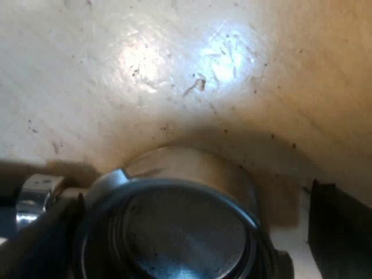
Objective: Put the handle in the coffee machine
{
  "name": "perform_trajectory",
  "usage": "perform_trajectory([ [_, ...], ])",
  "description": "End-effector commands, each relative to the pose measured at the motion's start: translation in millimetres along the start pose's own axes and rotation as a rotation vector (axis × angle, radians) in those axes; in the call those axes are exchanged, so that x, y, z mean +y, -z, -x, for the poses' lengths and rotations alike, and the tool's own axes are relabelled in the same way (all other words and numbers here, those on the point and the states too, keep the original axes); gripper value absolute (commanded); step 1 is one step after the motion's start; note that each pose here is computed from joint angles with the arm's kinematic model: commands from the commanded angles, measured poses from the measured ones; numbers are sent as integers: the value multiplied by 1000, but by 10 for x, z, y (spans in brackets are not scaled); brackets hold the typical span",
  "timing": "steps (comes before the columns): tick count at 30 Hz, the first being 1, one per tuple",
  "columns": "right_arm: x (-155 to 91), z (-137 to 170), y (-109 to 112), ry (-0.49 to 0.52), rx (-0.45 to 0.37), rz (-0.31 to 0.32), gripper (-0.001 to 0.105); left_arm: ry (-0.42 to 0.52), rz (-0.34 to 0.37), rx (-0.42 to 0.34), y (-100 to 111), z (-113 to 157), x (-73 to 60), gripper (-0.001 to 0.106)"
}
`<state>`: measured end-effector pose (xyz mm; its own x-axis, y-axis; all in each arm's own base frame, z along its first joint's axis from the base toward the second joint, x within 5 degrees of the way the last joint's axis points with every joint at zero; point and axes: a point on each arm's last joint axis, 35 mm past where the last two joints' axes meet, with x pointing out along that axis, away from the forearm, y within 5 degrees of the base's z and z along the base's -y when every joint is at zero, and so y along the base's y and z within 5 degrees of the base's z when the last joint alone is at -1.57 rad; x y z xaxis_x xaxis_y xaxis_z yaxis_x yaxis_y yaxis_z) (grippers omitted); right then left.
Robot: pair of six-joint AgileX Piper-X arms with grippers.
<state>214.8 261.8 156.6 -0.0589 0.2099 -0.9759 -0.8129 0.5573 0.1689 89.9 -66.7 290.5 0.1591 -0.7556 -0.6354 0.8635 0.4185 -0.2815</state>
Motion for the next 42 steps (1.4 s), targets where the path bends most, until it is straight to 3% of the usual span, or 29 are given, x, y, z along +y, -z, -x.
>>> perform_trajectory([
  [1, -6, 2, -1, 3, 1, 11, 63, -9, -11, -15, -29, 25, -14, 81],
  [4, -6, 2, 2, 3, 4, -5, 35, -9, -15, -15, -29, 25, -14, 81],
  [6, -1, 3, 24, -7, 23, -35, 2, -9, -38, -15, -29, 25, -14, 81],
  [7, 2, 9, 29, -11, 26, -48, 0, -8, -41, -13, -26, 25, -15, 81],
  [11, 19, 77, 77, -11, 52, -131, 0, -8, -56, -12, -24, 25, -16, 81],
  [16, 42, 192, 96, -10, 34, -158, 0, -8, -92, -12, -24, 25, -16, 81],
  [17, 82, 394, 139, -7, 3, -205, 0, -8, -94, -12, -24, 25, -16, 81],
  [20, 112, 537, 178, -8, -19, -236, 0, -8, -102, -12, -24, 25, -16, 81],
  [29, 191, 905, 337, -4, -61, -266, 0, 7, -105, 27, -39, -53, 53, 81],
  [42, 241, 1160, 389, -11, -138, -308, 0, 58, -87, 119, -43, -258, 218, 81],
])
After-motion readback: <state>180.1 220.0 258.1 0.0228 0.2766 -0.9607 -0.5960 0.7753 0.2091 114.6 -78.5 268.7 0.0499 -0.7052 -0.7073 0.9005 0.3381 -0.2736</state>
